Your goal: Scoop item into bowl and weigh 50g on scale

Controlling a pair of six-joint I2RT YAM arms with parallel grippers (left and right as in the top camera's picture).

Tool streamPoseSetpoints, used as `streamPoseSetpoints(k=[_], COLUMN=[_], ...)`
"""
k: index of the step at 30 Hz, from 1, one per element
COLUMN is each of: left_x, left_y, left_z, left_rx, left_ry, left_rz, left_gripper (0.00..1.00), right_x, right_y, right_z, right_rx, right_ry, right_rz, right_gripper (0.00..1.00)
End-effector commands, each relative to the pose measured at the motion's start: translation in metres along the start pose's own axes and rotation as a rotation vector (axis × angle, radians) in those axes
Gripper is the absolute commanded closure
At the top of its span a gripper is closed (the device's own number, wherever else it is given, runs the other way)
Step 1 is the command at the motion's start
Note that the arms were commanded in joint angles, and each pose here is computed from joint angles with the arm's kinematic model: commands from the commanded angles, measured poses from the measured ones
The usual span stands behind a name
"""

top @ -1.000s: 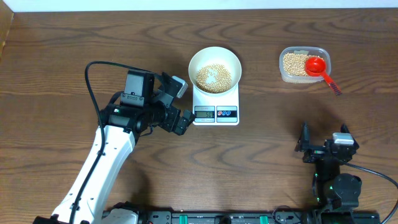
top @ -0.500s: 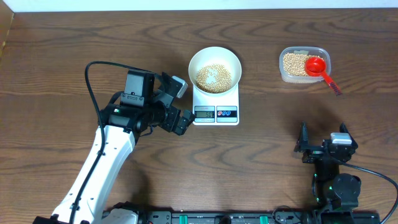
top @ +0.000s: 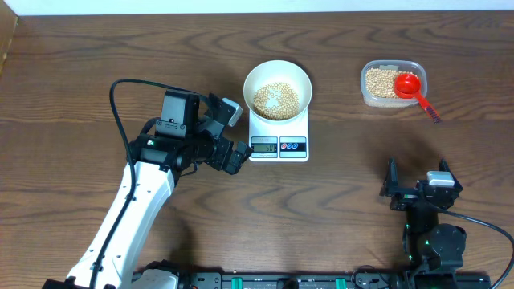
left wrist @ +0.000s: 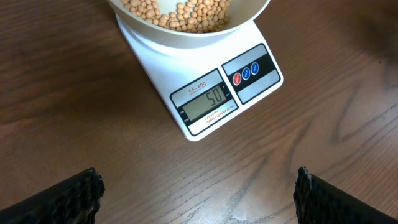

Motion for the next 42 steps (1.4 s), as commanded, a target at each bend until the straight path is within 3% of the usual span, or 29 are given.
streamPoseSetpoints(k=[1, 15, 28, 35, 42], left_x=[0.000, 0.000, -0.017, -0.004, -0.006], left_y=[-0.001, -0.001, 0.015, 0.001, -0.042], left_z=[0.001, -0.001, -0.067, -0.114, -0.131], left_rx=[0.007, 0.001, -0.198, -0.345, -0.567], left_ry=[0.003, 0.005, 0.153, 0.421, 0.615], left_rz=[0.004, 0.007, 0.103, 0.106, 0.125], left_gripper=[0.00, 0.00, 0.00, 0.00, 0.00], right_x=[0.001, 0.001, 0.001, 0.001, 0.001], right_y=[0.000, 0.000, 0.000, 0.000, 0.000], right_z=[0.000, 0.000, 0.000, 0.000, 0.000], right_rx=[-0.006, -0.006, -0.006, -0.006, -0.006], right_ry=[0.001, 0.001, 0.001, 0.001, 0.001], right_rz=[-0.016, -0.016, -0.016, -0.016, -0.016], right_gripper=[0.01, 0.01, 0.01, 0.01, 0.01])
Point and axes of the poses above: each gripper's point midway between its finger pads, its own z axis out along the fingers, its own x axis along the line the jaws close on, y = z × x, the point moved 5 cm from there along -z, back along the fingers, and after that the axes turned 11 degrees about z, right-handed, at the moved point
